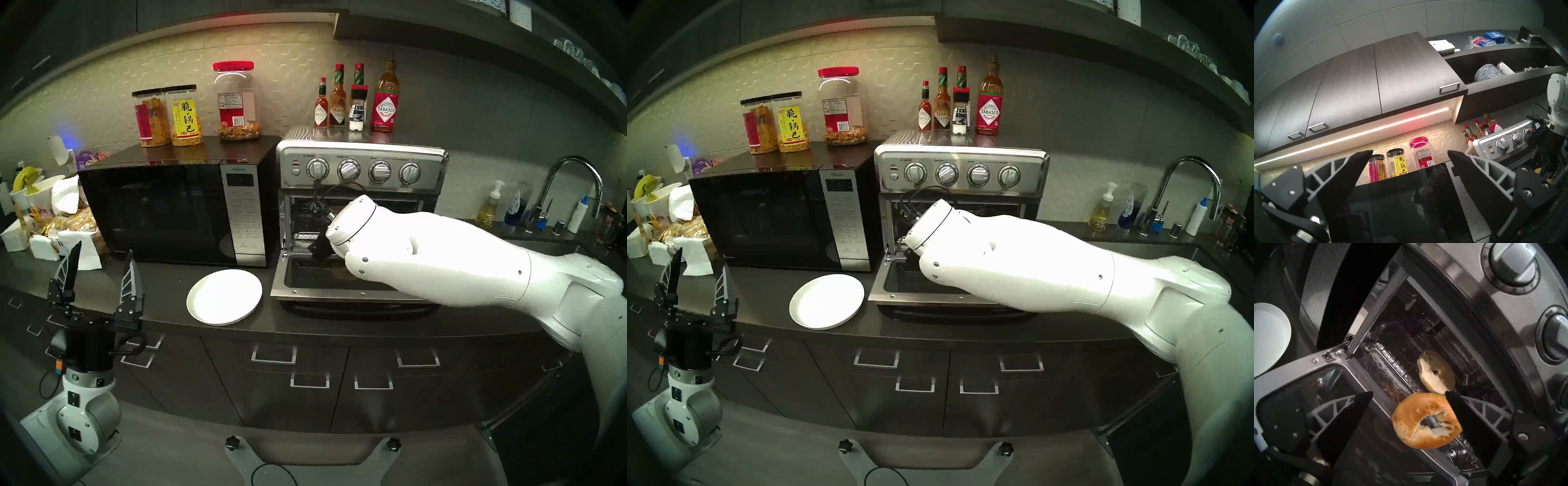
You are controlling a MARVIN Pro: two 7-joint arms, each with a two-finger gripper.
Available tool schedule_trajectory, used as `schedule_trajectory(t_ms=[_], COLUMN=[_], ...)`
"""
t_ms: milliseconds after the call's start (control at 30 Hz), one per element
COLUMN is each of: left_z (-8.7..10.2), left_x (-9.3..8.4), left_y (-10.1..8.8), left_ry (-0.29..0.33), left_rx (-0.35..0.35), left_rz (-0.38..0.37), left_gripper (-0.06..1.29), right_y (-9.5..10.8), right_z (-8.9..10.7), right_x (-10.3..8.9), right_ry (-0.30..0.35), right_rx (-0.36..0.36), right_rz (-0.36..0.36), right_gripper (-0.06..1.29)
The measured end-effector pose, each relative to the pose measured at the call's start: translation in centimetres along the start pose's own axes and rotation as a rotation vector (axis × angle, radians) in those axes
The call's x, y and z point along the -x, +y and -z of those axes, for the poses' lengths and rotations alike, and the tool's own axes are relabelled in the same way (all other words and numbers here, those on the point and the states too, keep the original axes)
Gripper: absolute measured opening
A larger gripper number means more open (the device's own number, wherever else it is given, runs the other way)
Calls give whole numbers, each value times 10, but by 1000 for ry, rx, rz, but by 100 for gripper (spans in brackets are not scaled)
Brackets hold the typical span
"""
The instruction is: Open the oven and place the bagel inside on the rack
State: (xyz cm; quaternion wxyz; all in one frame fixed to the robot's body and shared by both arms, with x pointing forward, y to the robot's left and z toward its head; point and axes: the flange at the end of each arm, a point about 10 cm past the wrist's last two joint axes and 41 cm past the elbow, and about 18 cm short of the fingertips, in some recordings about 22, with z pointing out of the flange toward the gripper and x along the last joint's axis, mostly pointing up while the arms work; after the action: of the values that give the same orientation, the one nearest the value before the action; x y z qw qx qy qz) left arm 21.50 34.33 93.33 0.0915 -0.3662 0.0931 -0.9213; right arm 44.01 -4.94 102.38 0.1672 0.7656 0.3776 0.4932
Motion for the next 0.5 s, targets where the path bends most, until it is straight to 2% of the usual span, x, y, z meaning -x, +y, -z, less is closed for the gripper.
schedule_trajectory(t_ms=[500], left_z=[0], left_x=[0], left_y=[0], left_ry=[0], left_rx=[0], left_rz=[0], left_gripper=[125], right_y=[5], right_z=[-4], right_x=[26], right_ry=[-64], right_rx=[-31], right_rz=[-58], right_gripper=[120])
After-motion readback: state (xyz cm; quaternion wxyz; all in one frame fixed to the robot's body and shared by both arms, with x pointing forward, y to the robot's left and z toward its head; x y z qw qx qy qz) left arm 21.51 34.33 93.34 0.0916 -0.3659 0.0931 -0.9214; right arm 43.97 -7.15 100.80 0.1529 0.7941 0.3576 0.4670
